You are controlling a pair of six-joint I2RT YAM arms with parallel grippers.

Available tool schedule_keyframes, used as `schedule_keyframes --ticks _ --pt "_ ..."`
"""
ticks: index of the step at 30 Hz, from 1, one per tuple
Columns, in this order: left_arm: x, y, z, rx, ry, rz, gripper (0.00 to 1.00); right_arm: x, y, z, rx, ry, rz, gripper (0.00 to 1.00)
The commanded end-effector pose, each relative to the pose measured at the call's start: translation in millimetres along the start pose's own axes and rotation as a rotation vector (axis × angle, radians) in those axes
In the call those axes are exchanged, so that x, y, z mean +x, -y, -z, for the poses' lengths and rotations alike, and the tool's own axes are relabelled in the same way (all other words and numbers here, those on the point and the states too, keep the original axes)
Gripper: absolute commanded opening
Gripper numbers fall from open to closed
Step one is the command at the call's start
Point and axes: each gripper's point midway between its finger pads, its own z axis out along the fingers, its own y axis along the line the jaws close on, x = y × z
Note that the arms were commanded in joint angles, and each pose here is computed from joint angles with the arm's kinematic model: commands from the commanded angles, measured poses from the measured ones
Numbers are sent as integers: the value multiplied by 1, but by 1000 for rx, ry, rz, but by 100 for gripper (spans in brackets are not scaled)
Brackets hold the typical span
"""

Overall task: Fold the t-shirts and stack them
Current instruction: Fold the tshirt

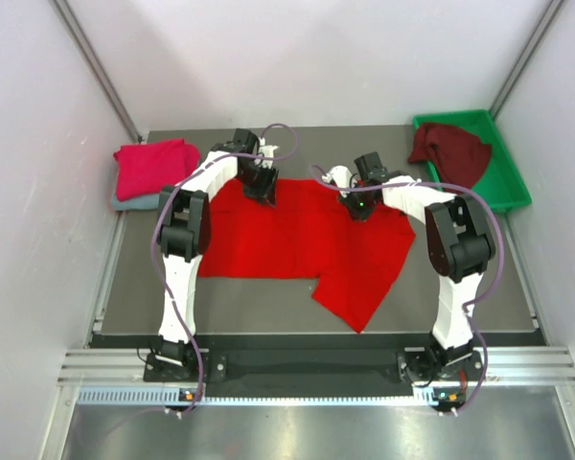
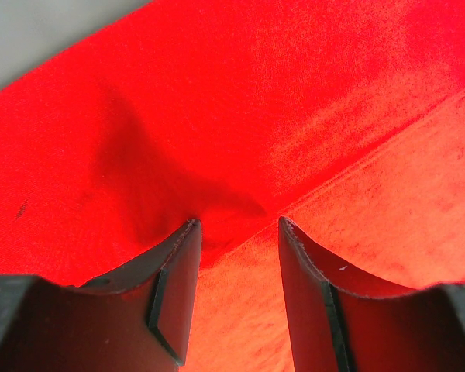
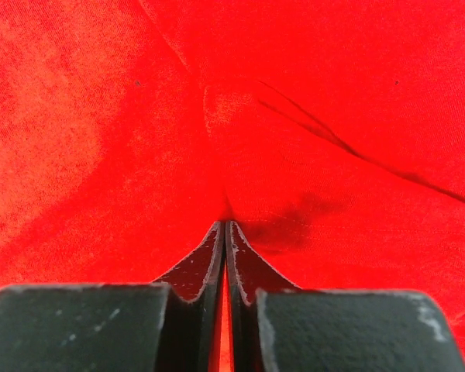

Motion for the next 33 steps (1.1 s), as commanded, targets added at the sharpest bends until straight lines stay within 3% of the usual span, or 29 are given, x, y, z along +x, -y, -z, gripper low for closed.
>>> schedule_keyframes --ticks 1,16,25,26,29,33 --pt "8 -5 -1 -23 -17 13 50 -20 14 7 36 56 10 0" --pt "7 -2 -8 7 -14 26 49 -47 25 55 86 129 -39 0" --pt "6 0 -8 14 -9 27 49 -43 21 57 82 114 -54 0" --pt "6 -1 -8 13 -9 29 49 -41 21 55 82 105 -57 13" --pt "6 0 -9 16 -8 29 49 -34 20 48 80 82 -68 32" --pt "6 -1 -8 13 -9 30 49 -31 22 41 86 75 -70 38"
